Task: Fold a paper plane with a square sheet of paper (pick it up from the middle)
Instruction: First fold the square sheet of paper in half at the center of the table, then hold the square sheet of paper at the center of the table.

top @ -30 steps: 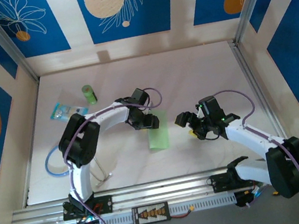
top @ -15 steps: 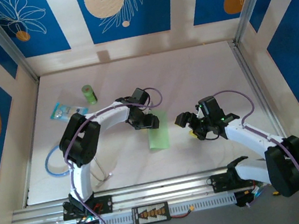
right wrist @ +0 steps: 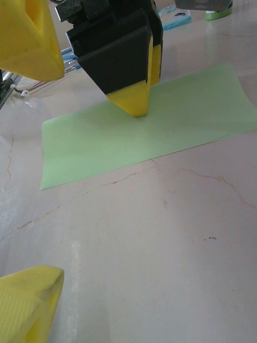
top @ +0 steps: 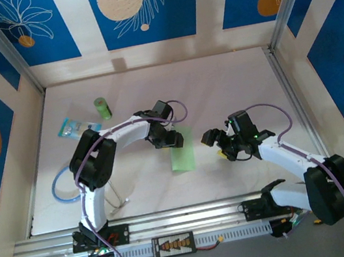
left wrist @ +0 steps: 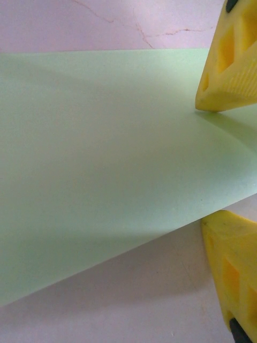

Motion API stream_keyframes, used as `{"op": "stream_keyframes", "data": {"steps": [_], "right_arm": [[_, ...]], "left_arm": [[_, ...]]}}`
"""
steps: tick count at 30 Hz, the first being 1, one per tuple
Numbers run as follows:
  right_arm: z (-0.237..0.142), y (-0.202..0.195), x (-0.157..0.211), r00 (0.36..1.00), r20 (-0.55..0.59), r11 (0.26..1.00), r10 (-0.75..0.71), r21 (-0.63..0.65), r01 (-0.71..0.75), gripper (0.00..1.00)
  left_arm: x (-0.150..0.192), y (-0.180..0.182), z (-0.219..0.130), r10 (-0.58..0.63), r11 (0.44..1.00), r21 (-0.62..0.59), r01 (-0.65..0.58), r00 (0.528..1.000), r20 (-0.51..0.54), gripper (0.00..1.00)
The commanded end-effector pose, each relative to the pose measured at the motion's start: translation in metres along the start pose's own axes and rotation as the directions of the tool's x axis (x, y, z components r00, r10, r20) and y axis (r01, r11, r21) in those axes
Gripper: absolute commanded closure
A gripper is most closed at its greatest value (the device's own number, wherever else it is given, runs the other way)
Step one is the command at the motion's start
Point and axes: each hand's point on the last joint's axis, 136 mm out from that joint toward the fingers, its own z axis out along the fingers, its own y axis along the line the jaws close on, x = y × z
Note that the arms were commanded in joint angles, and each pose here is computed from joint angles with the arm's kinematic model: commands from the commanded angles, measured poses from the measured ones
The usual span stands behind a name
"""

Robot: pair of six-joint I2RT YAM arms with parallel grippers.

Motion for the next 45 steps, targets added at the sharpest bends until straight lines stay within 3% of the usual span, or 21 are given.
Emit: {"op": "stream_keyframes", "data": {"steps": [1,23,45], "right_arm": [[-0.002,0.008,-0.001,1.000,-0.012,1.000,-0.001,-0.016,0.001,0.11],[0.004,0.008,0.001,0.999,-0.034,1.000,0.008,-0.013,-0.008,0.11],[0.013,0.013,0.006,0.997,-0.073,1.000,-0.010,-0.029,0.008,0.19]], "left_arm": [[0.009,0.030,0.024,0.005,0.993,-0.114,-0.009,0.999,-0.040,0.43],[0.004,0.029,0.027,0.017,0.991,-0.130,-0.023,0.999,-0.046,0.42],[0.005,0.031,0.030,0.019,0.990,-0.137,-0.025,0.999,-0.048,0.42]]}}
